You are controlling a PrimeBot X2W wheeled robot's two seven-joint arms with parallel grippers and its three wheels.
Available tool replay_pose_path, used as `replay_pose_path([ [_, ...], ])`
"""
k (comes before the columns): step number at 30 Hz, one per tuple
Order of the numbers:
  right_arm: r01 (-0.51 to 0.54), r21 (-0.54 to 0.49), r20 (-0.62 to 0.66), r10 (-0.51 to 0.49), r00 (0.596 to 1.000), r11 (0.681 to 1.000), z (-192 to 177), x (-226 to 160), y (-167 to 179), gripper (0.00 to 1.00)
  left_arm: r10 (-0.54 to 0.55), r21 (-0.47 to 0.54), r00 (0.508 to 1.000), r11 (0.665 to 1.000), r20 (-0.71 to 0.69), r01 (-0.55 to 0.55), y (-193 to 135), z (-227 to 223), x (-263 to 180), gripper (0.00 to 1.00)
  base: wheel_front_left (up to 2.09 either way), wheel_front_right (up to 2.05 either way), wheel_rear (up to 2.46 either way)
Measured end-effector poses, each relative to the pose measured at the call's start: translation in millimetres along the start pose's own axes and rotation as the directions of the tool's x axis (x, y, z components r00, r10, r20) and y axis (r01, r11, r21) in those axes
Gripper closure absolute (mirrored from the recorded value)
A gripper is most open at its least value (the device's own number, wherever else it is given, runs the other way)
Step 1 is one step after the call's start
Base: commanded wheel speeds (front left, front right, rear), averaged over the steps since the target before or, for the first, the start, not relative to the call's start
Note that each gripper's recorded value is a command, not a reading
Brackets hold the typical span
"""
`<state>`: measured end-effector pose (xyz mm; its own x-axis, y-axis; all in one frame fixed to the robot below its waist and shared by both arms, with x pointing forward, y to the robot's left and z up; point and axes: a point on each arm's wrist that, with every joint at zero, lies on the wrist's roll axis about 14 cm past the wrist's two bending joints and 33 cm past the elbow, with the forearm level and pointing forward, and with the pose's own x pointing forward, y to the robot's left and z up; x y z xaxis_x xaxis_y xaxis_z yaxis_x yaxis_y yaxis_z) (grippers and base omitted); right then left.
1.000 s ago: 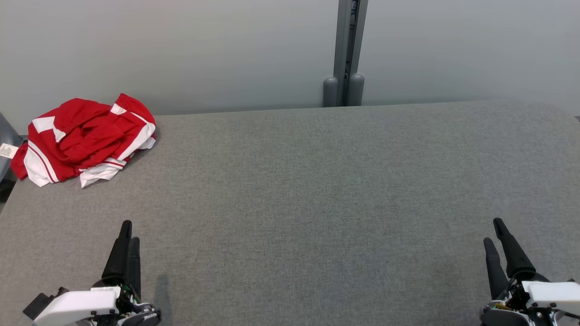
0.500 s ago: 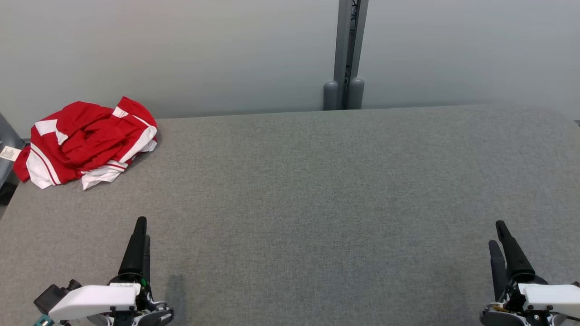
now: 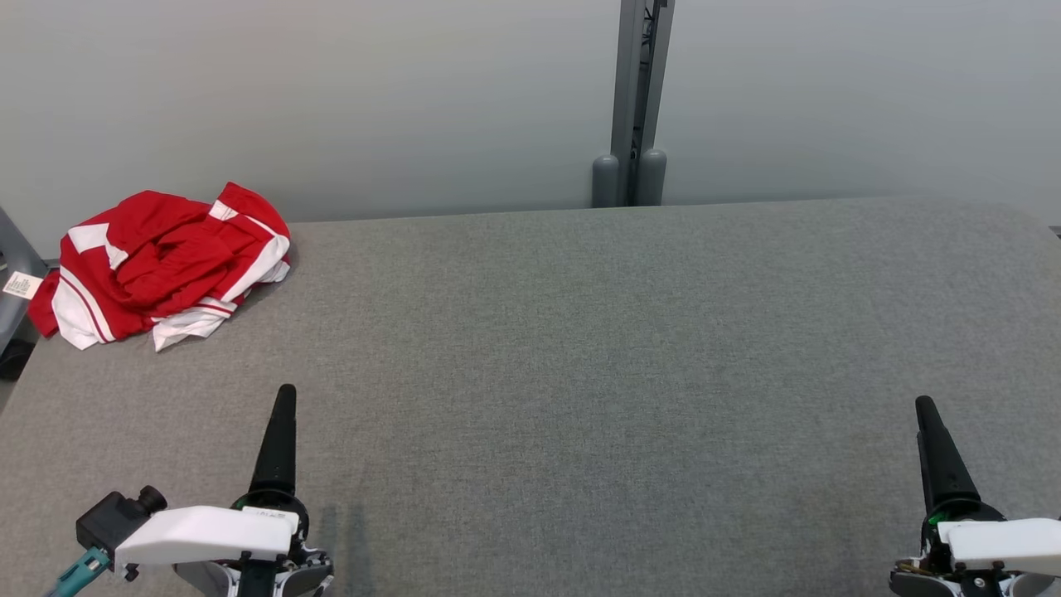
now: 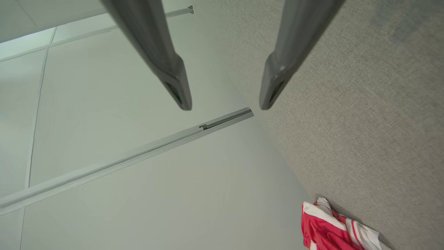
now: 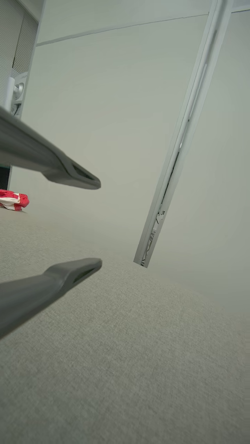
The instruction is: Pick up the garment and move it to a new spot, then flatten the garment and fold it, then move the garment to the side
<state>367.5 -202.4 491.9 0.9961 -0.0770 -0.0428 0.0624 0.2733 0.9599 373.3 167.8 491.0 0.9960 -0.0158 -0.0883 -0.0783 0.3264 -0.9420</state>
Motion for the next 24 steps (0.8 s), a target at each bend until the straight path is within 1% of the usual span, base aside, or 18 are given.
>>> replay_pose_path([
  [4, -0.011, -0.093, 0.002, 0.011, 1.0, 0.996, 0, -2, 2, 0.0, -0.006, 0.067, 1.0, 0.998, 0.006, 0.006, -3, 0, -1, 0.0, 0.0, 0.0, 0.0],
  [10, -0.047, -0.242, -0.007, 0.047, 0.999, 0.969, -2, -2, 13, 0.0, -0.006, 0.184, 1.0, 0.983, 0.013, 0.004, -3, -2, -4, 0.0, 0.0, 0.0, 0.0],
  [11, -0.047, -0.242, -0.007, 0.047, 0.999, 0.969, -2, -2, 13, 0.0, -0.006, 0.184, 1.0, 0.983, 0.013, 0.004, -3, -2, -4, 0.0, 0.0, 0.0, 0.0],
  [12, -0.055, -0.278, -0.01, 0.054, 0.998, 0.959, -4, -3, 14, 0.0, -0.009, 0.228, 1.0, 0.974, 0.009, 0.007, -3, -4, -5, 0.0, 0.0, 0.0, 0.0],
  [17, -0.062, -0.356, -0.011, 0.062, 0.998, 0.932, -4, -7, 15, 0.0, -0.026, 0.325, 1.0, 0.945, 0.008, 0.022, -7, -6, -6, 0.0, 0.0, 0.0, 0.0],
  [24, -0.082, -0.463, -0.024, 0.08, 0.997, 0.882, -9, -10, 18, 0.0, -0.041, 0.447, 0.999, 0.894, 0.01, 0.032, -10, -9, -8, 0.0, 0.0, 0.0, 0.0],
])
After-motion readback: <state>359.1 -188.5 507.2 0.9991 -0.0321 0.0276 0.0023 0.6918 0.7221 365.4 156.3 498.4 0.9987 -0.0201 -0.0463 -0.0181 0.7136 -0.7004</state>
